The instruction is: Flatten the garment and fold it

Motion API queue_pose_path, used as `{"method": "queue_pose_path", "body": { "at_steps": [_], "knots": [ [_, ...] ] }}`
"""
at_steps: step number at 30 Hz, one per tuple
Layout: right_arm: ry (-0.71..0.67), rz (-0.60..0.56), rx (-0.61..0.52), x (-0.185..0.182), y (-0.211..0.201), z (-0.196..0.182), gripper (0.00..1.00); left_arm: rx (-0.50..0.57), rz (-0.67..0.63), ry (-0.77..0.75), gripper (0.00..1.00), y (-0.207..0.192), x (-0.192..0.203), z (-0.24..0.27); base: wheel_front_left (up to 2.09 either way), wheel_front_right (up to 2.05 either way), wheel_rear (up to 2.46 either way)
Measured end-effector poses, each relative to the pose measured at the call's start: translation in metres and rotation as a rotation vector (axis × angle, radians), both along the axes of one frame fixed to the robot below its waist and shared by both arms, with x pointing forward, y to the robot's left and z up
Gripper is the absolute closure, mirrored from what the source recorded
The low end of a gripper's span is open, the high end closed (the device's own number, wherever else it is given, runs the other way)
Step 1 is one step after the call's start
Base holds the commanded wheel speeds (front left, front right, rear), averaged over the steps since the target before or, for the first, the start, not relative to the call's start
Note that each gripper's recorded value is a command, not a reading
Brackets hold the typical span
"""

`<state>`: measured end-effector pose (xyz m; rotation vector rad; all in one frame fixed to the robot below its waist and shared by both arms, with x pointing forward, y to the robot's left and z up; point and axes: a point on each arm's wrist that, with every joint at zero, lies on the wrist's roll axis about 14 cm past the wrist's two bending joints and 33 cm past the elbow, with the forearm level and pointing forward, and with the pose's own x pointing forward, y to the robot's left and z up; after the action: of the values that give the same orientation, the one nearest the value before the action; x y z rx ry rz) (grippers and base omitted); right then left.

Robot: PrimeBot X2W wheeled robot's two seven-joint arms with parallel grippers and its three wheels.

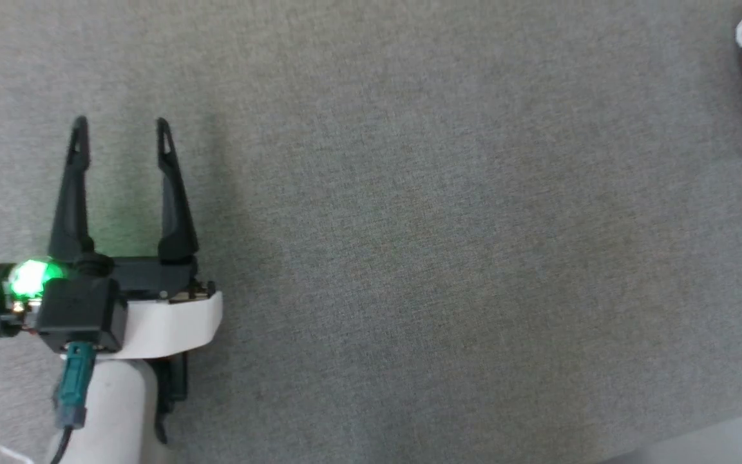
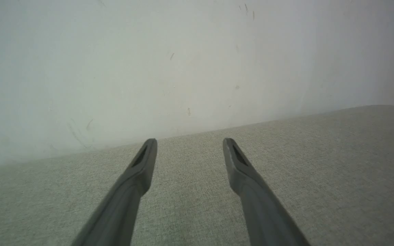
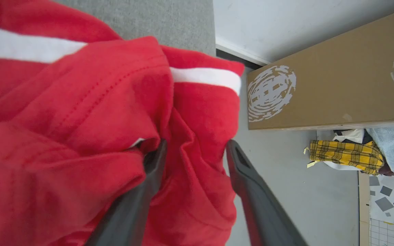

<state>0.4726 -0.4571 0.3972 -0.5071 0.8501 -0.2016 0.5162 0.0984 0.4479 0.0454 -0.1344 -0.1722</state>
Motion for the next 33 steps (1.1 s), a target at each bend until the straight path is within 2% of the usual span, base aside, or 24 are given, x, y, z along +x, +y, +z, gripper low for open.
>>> {"method": "queue_pose_path", "body": {
  "at_steps": [3, 7, 12, 16, 19, 22, 28, 33],
  "knots": [
    [-0.092, 0.024, -0.028, 0.003, -0.007, 0.026, 0.0, -0.012, 0.008, -0.005, 0.0, -0.001, -0.006, 0.01, 0.0, 0.0, 0.0],
    [-0.376, 0.069, -0.055, 0.017, -0.015, 0.092, 0.0, -0.02, 0.021, -0.003, 0.0, 0.003, -0.018, 0.023, 0.0, 0.0, 0.0],
    [-0.591, 0.108, -0.066, 0.024, -0.008, 0.153, 0.0, -0.011, 0.048, -0.001, 0.0, 0.012, -0.035, 0.037, 0.0, 0.0, 0.0],
    [-0.838, 0.213, -0.034, 0.041, 0.032, 0.223, 0.0, -0.004, 0.078, -0.024, 0.0, 0.023, -0.047, 0.053, 0.0, 0.0, 0.0],
    [-1.038, 0.305, 0.004, 0.037, 0.073, 0.268, 0.0, -0.001, 0.108, -0.05, 0.0, 0.033, -0.056, 0.067, 0.0, 0.0, 0.0],
    [-1.144, 0.352, 0.077, 0.021, 0.115, 0.27, 0.0, -0.008, 0.145, -0.07, 0.0, 0.044, -0.065, 0.079, 0.0, 0.0, 0.0],
    [-1.254, 0.419, 0.254, -0.008, 0.193, 0.261, 0.0, 0.0, 0.193, -0.093, 0.0, 0.063, -0.083, 0.094, 0.0, 0.0, 0.0],
    [-1.242, 0.385, 0.402, -0.033, 0.227, 0.233, 0.0, 0.005, 0.219, -0.095, 0.0, 0.072, -0.101, 0.098, 0.0, 0.0, 0.0]
  ]
}}
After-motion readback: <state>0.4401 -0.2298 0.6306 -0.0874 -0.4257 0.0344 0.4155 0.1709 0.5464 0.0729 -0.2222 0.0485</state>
